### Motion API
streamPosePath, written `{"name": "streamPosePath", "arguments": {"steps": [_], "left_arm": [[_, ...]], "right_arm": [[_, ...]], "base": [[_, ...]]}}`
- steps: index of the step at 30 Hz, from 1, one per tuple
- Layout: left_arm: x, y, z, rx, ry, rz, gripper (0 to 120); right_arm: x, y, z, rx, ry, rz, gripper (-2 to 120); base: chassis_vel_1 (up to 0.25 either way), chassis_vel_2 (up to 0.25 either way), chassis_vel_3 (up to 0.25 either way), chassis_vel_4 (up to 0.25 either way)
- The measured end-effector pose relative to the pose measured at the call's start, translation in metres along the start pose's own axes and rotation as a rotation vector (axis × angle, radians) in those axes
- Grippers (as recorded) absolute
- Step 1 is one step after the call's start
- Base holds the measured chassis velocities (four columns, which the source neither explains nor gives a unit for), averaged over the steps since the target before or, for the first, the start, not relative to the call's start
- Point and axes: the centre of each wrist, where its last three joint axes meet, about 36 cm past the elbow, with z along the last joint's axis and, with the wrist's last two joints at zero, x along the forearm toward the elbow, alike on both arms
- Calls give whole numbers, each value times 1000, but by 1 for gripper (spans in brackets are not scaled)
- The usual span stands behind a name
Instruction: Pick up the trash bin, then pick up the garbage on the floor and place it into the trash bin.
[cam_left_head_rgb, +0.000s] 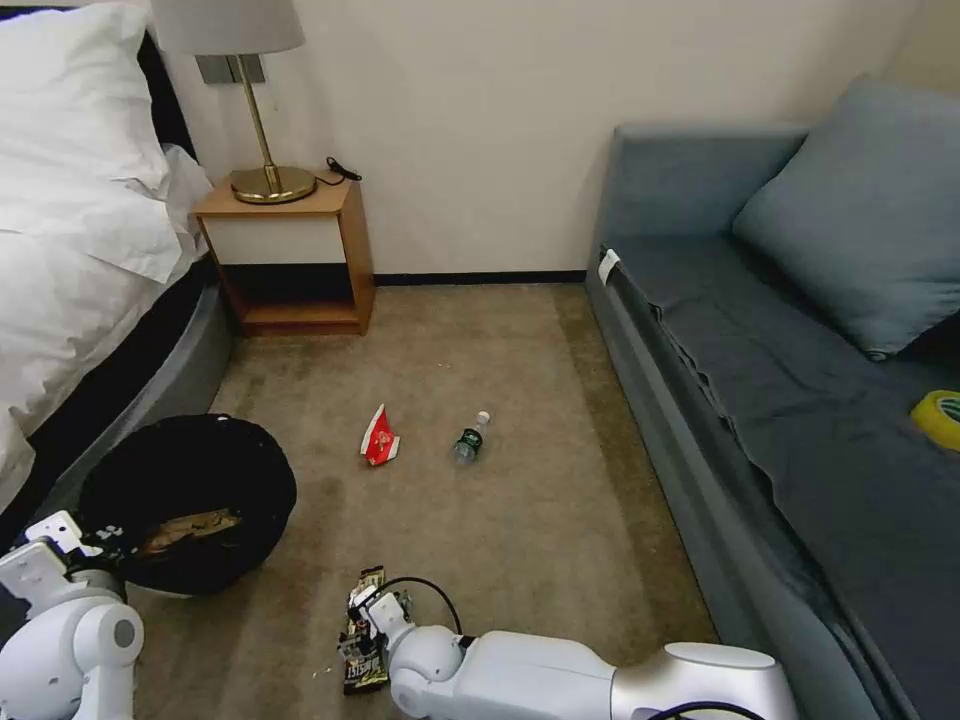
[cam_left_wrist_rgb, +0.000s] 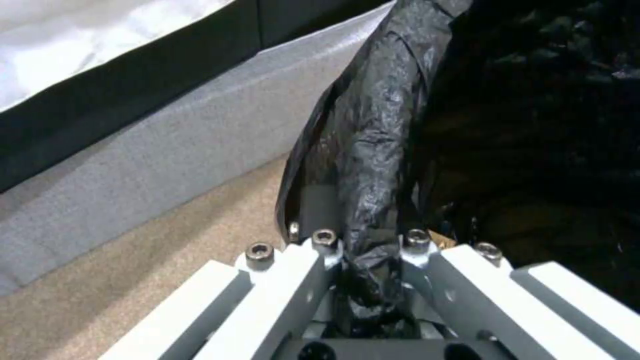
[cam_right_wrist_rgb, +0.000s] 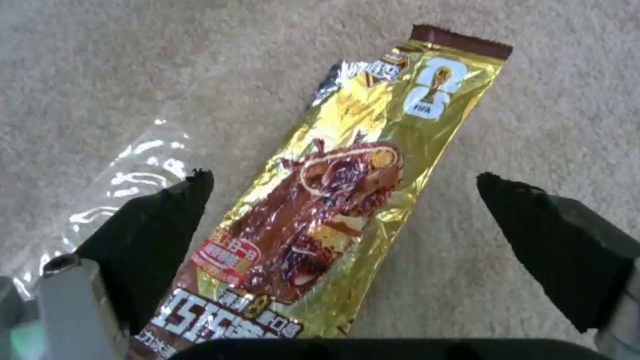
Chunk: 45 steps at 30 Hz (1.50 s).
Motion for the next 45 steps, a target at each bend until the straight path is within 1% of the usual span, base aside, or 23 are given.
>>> {"name": "streamPosePath", "arguments": {"steps": [5,14,18,22,41,45], "left_arm": [[1,-1,1,-4,2,0,2],[1,0,1,-7,1,-1,2],[1,-1,1,-8,-1,1,2],[1,-2,1,-8,-1,2,2],[0,-3,4,-10,-1,-1,2],[-1,-3,5,-10,-3,-3,2]], "right_arm": [[-3,-1,7,7,2,3,100],[-4,3,9,8,-1,-7,96],[-4,3,12,12,4,-7,87],[-5,3,17,19,8,-5,85],[-10,-1,31,35,8,4,84],[-10,-1,32,36,7,0,74]], "base": [[0,0,0,0],[0,0,0,0],[0,0,0,0],[0,0,0,0],[0,0,0,0],[0,0,0,0]]}}
